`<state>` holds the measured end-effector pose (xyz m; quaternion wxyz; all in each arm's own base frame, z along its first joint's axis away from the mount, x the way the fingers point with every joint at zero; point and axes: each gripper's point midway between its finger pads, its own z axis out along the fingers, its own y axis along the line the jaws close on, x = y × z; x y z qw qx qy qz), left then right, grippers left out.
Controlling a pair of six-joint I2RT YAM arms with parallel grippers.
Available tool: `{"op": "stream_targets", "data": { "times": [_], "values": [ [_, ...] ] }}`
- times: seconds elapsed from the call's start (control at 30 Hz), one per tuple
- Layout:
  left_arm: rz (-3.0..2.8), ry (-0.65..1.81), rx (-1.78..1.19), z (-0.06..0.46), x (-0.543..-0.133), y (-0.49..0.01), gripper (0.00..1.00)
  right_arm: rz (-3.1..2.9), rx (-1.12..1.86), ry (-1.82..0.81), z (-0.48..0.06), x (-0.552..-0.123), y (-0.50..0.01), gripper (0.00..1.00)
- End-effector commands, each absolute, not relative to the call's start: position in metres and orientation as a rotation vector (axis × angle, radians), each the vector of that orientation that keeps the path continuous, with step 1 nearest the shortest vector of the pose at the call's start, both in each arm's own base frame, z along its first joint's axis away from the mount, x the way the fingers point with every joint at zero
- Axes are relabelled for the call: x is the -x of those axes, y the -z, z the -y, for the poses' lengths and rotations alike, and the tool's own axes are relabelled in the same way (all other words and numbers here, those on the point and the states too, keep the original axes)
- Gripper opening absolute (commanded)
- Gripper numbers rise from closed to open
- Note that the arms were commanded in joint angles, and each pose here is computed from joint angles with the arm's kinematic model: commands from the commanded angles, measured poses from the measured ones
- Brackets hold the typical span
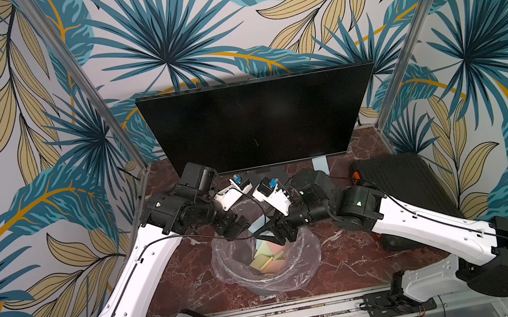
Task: Remove the sticky note from the monitor
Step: Place the sticky note in the trash bin.
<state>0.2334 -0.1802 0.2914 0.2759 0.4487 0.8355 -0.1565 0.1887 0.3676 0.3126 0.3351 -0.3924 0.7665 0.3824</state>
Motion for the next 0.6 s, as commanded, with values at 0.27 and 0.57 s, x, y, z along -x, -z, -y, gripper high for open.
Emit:
{"op": "stream_targets", "data": {
  "times": [0.27,0.57],
  "values": [
    [-2.058,0.528,-1.277,0.192,-0.213,-0.344,1.00,-1.932,1.013,-1.090,-0.364,-0.179,-0.336,0.71],
    [-2.064,0.583,-1.313,0.200,-0.210,-0.332,1.00,-1.891,1.010,-1.157,-0.367,-0.174,-0.349,0.72]
  ]
}}
